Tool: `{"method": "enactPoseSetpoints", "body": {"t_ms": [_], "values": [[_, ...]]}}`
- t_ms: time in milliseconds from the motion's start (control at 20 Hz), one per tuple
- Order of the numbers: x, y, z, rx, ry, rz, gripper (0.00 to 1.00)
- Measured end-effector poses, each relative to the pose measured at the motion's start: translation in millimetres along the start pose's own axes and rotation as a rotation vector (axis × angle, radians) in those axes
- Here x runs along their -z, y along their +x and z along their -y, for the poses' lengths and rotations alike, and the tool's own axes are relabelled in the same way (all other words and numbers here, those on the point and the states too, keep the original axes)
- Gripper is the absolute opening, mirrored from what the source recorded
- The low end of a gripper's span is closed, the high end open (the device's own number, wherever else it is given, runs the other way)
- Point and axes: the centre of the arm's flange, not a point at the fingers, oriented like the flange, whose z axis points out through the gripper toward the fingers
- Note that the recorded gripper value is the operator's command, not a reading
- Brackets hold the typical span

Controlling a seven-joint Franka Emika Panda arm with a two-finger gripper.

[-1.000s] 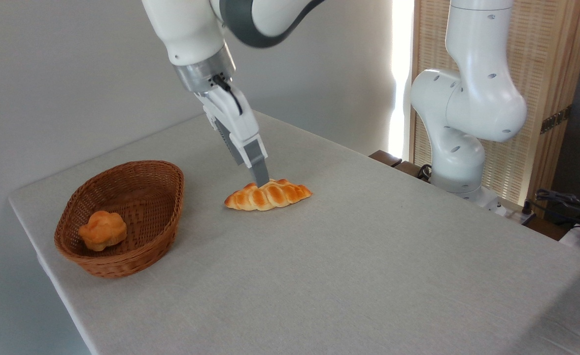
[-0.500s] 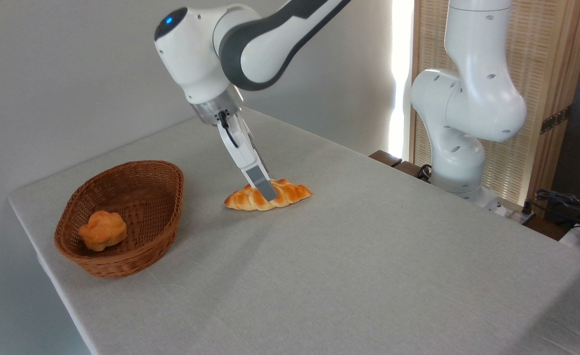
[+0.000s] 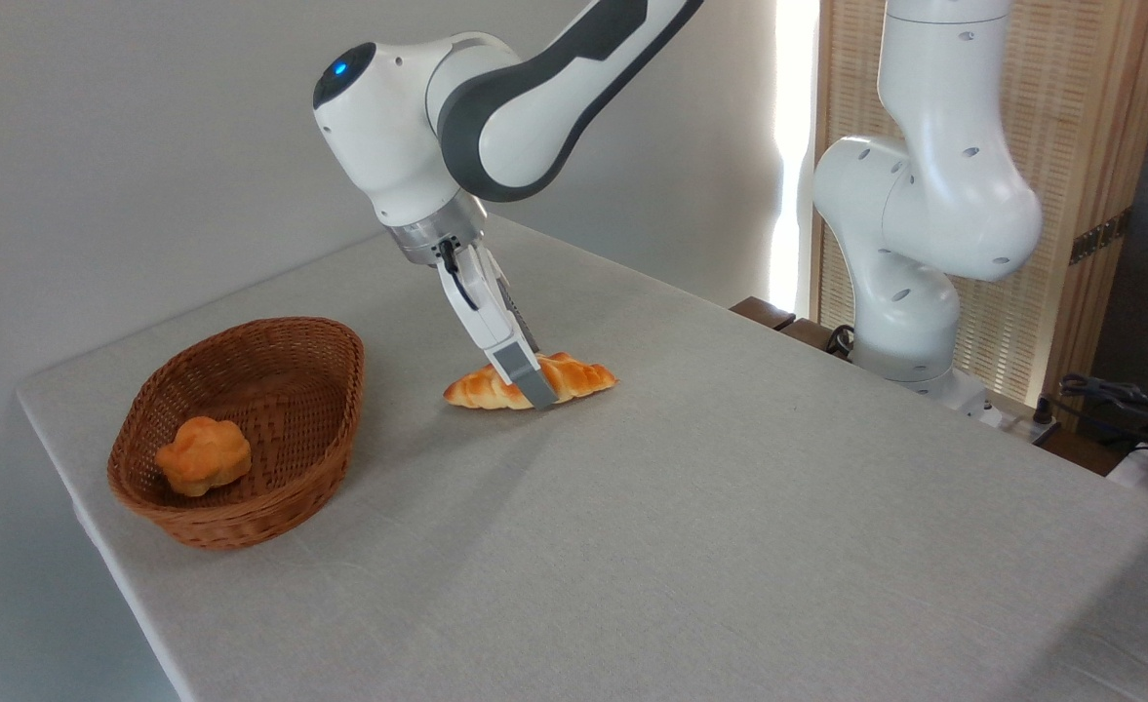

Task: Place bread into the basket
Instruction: 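Close the gripper around the croissant roll, then lift the croissant roll and carry it over the wicker basket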

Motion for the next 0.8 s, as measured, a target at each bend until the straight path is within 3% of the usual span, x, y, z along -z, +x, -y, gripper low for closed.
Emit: {"method": "enactPoseSetpoints", "body": {"t_ms": [150,250,800], "values": [[-4.9,0.9,0.5,-0.001,-0.009,0.003,0.58],[-6.1,1.3,0.9,-0.001,-0.011,0.004,0.46],[-9.3,2.6,1.7,-0.001,-0.020,0.005,0.34]]}}
